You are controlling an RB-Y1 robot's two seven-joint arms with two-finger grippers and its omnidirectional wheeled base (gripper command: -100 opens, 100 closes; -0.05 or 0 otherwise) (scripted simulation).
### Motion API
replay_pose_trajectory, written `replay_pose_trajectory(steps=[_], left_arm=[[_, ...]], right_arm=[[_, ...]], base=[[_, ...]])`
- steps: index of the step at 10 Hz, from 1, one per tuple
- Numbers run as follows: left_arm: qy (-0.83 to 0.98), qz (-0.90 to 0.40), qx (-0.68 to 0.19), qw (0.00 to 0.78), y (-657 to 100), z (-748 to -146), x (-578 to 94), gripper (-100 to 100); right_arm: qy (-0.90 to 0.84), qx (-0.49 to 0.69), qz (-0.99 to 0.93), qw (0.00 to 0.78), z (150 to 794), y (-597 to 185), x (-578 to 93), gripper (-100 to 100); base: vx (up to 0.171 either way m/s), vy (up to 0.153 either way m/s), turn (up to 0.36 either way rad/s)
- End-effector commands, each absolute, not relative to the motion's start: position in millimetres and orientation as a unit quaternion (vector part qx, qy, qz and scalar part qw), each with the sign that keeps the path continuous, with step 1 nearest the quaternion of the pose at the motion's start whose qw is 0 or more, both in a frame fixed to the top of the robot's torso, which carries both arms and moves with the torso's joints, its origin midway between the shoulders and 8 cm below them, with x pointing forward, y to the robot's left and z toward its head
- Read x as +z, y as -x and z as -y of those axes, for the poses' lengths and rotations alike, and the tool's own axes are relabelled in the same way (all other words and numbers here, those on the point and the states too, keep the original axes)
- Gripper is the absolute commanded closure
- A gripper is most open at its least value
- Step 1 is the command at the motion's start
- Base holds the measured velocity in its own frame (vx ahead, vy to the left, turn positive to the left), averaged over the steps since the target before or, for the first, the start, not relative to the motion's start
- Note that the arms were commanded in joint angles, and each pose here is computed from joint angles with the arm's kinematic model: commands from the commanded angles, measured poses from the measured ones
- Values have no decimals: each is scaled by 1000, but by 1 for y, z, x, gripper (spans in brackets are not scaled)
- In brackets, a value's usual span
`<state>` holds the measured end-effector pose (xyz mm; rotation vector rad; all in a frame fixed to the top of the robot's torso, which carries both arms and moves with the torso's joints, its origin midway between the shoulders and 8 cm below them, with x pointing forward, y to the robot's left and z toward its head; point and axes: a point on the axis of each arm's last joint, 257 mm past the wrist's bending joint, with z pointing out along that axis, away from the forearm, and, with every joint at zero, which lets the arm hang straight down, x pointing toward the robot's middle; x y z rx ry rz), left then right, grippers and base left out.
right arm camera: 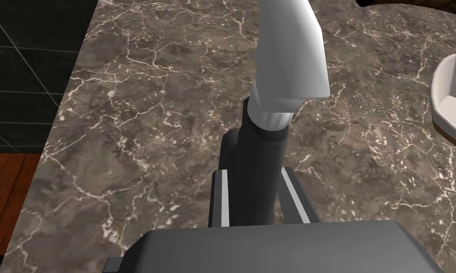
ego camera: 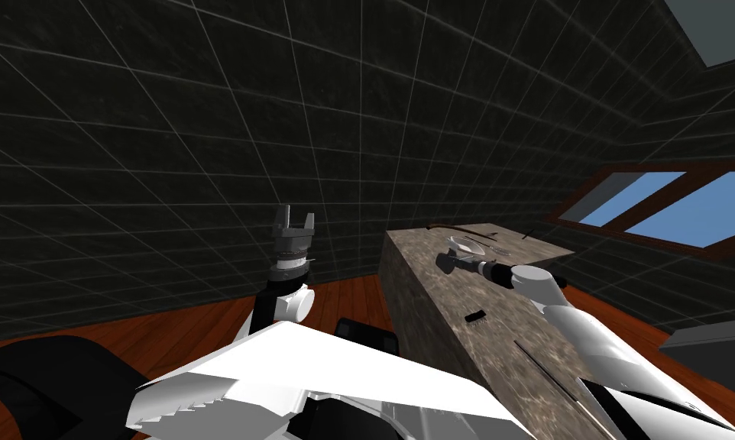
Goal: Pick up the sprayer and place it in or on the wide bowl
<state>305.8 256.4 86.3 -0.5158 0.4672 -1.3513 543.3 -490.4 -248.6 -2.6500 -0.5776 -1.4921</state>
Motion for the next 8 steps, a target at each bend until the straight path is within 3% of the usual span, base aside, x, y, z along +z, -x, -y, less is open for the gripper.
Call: replay_pose_trajectory(steps=[1, 8], left_arm=[[234, -212, -612, 725, -306, -256, 86, 0], [234, -212, -612, 725, -306, -256, 86, 0]], right_arm=[[864, -463, 197, -1, 507, -534, -257, 100], [879, -398, 238, -109, 580, -506, -270, 100]], base=[[-14, 56, -13], [22, 49, -14]])
